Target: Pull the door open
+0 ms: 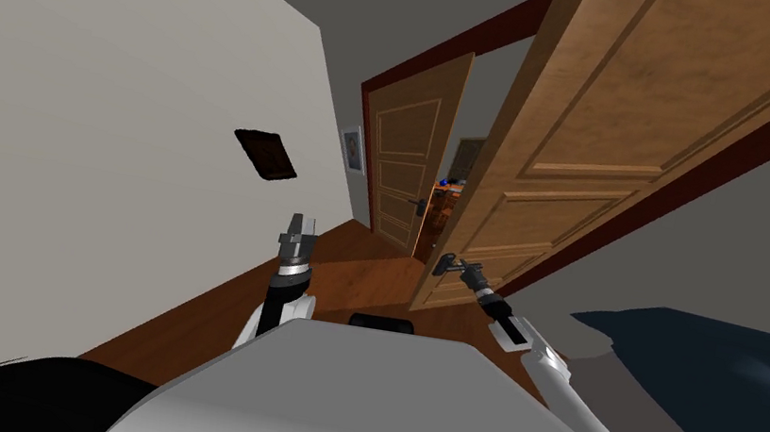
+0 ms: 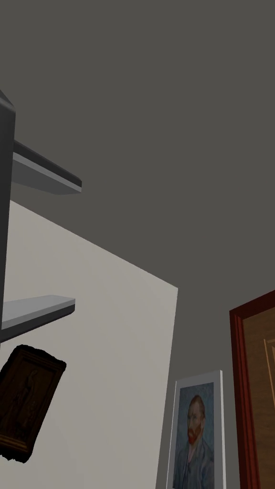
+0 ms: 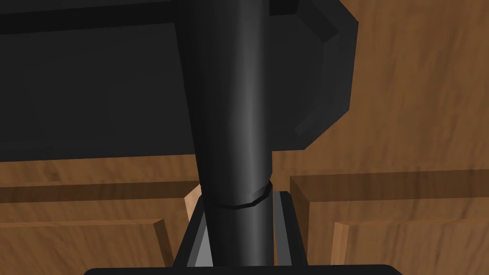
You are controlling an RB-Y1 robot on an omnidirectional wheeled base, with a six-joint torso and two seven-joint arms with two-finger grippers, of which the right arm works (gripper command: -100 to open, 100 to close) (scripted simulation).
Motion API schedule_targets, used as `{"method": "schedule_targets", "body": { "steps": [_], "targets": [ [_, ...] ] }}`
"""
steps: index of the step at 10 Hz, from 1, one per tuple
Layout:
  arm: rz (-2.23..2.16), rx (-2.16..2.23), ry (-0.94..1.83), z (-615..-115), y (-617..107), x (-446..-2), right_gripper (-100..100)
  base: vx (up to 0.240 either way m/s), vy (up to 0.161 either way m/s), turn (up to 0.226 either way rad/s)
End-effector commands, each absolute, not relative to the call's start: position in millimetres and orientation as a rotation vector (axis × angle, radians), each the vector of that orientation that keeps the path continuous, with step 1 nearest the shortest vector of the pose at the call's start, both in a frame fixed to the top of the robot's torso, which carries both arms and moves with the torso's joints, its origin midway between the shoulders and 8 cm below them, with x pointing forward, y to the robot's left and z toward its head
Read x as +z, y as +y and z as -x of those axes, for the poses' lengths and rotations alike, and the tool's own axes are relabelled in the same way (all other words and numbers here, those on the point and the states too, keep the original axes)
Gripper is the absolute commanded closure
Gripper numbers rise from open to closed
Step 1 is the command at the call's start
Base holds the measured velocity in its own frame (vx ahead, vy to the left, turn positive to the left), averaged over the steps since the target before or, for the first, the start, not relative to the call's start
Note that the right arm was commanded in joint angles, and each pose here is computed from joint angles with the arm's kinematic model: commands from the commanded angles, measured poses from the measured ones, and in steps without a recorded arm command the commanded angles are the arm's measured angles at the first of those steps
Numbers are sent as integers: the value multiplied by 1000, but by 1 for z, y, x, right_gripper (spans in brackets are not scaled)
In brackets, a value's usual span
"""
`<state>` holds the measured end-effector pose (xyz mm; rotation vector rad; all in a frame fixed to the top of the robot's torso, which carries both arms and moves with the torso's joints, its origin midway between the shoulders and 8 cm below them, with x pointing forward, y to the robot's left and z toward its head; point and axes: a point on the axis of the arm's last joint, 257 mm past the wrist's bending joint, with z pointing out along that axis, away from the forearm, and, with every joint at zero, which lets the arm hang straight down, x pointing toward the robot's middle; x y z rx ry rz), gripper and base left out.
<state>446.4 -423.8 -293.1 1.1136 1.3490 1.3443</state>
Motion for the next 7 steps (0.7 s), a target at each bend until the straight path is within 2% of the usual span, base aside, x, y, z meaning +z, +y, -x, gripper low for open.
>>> {"method": "schedule_targets", "body": {
  "steps": [1, 4, 5, 7],
  "targets": [
    [-1100, 1369, 1364, -441, -419, -293, 100, -118, -66, 78],
    [-1085, 1393, 1388, -432, -417, -293, 100, -172, -98, 105],
    [-1085, 1382, 1377, -437, -421, -290, 100, -76, -39, 17],
    [-1077, 1394, 1392, -430, -421, -292, 100, -182, -91, 147]
  ]
}}
